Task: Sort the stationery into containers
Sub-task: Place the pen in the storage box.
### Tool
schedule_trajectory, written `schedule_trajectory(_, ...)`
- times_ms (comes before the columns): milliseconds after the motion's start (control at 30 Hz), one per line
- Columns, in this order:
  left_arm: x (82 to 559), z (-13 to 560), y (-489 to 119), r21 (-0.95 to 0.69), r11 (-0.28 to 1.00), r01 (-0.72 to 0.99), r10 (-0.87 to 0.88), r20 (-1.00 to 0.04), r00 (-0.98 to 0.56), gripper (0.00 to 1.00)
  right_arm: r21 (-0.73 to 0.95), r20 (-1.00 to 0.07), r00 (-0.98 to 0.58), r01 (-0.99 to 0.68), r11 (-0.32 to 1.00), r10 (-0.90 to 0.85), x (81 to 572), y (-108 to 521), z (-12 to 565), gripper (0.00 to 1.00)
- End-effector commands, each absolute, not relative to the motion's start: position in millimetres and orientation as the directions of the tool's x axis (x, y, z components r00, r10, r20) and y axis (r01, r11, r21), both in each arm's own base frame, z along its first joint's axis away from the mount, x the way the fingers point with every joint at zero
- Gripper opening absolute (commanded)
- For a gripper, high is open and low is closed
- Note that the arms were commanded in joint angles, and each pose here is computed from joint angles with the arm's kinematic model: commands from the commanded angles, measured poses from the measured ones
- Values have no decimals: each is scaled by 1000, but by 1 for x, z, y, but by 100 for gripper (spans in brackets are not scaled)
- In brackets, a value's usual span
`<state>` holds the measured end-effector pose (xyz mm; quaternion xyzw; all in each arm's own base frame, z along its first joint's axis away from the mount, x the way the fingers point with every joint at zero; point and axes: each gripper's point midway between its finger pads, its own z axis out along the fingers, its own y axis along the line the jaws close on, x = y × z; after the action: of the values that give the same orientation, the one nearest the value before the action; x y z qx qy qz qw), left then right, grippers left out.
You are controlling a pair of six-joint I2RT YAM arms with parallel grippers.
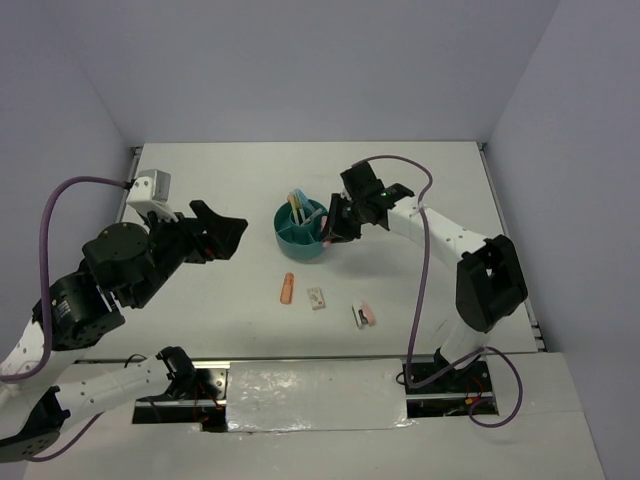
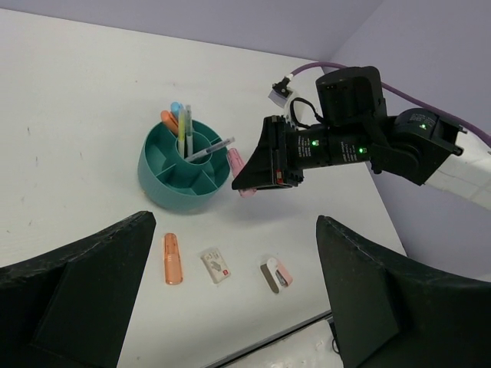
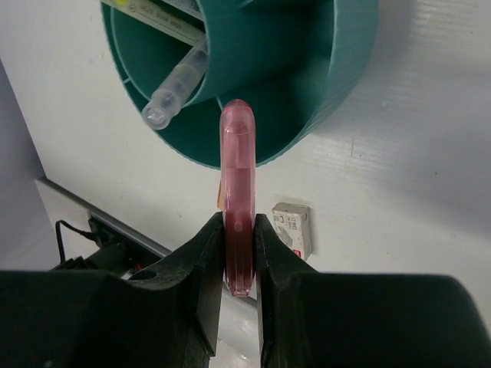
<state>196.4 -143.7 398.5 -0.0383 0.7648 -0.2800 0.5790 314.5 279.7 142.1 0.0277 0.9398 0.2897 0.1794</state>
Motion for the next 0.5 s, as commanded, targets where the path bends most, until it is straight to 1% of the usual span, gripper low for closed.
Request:
schedule_trajectory(0,197,400,-144,-487,833,263,-400,-857,-324,99,567,-321,-930,-39,823,177,323,284,152,1)
schedule_trajectory(167,197,396,-144,-481,837,261,-392,-860,-327,99,556,-293,-941,-25,831,168,327,287,142,3)
schedule_trajectory(267,197,394,-144,-479,838,260,-389,-860,-330,99,565,-298,-938,-23,825,178,330,289,145,9)
schedule_trajectory(300,197,394,-143,-480,838,260,-392,-860,-327,99,563,-293,-940,-20,827,177,329,289,143,15)
schedule_trajectory(367,196,392,-142,-479,839,258,-390,-860,-328,99,569,-293,-940,-23,822,177,330,291,146,21)
schedule_trajectory(400,196,392,-142,-480,839,256,-391,-860,-328,99,569,-293,-939,-21,822,178,330,291,145,26)
schedule_trajectory(467,196,390,-142,-478,841,252,-389,-860,-331,99,567,-291,-940,-20,823,178,332,292,146,27)
